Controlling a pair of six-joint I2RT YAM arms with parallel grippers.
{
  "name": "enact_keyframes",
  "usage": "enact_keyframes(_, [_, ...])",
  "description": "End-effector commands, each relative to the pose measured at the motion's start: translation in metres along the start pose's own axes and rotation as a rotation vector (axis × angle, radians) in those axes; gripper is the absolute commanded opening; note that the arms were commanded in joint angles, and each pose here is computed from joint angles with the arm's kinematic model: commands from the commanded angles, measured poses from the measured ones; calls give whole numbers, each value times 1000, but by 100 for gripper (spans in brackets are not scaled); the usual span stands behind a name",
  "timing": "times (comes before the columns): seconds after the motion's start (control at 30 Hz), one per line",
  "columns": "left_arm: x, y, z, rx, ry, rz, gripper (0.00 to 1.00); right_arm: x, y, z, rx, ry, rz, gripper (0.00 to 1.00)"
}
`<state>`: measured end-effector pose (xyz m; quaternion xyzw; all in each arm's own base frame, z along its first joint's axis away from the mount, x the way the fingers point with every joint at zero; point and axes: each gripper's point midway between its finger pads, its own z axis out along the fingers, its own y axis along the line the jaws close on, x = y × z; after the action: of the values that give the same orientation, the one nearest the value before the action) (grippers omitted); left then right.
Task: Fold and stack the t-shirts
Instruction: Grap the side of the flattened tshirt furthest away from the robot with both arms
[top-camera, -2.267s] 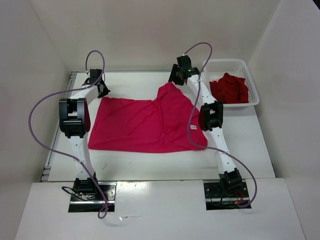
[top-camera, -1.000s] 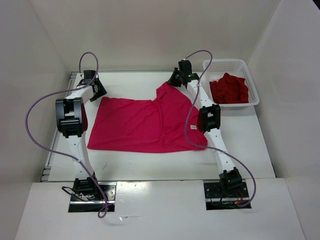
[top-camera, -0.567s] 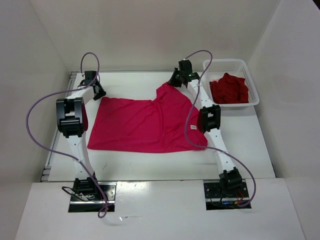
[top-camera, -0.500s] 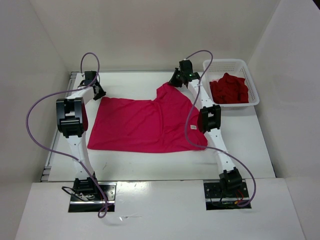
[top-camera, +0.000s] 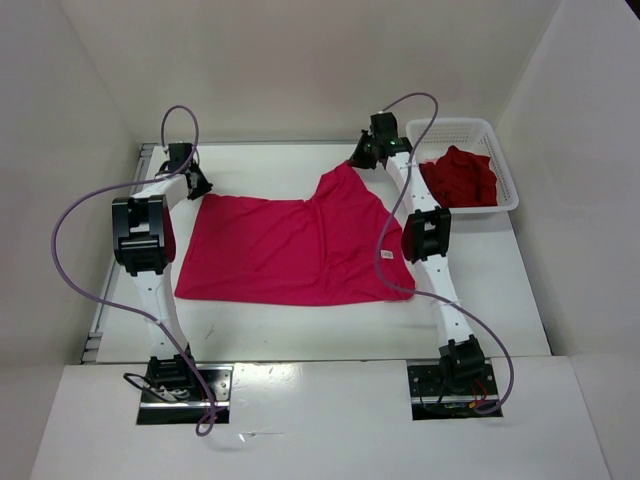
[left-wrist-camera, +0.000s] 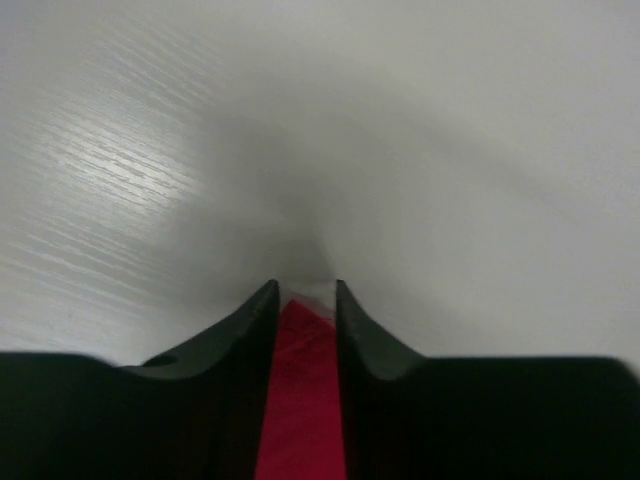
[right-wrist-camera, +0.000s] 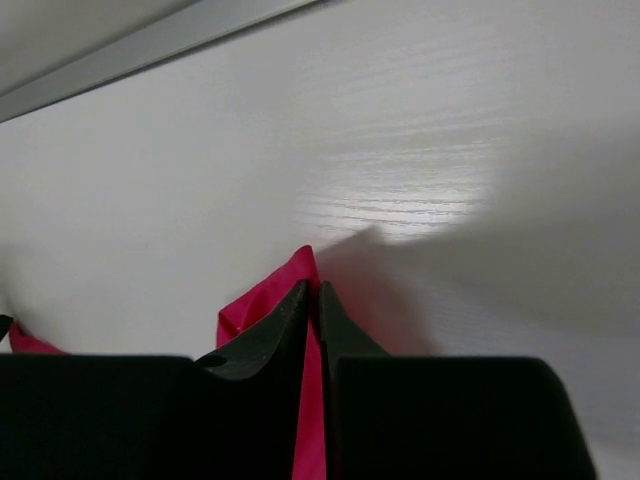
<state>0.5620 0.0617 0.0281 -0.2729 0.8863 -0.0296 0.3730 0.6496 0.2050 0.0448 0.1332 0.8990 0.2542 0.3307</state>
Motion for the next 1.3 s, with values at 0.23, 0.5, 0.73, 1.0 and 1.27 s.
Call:
enact_keyframes(0.23, [12,2,-9,-27,46,29,42,-63,50,-70,-72,-137,-85,13])
enact_keyframes(0.5, [13,2,-13,-50,44,38,21,-69,40,-75,-63,-136,-72,13])
enact_keyframes(0.73, [1,-1,-22,-46,14,36,4,-51,20,-50,-35,-95,-91,36])
enact_keyframes(1.0, [-12,-11,-33,-11,-16,13,0,-26,11,-13,-45,-64,-100,48])
enact_keyframes(1.27, [-13,-13,-44,2,-21,12,0,-11,0,10,-58,-46,-57,53])
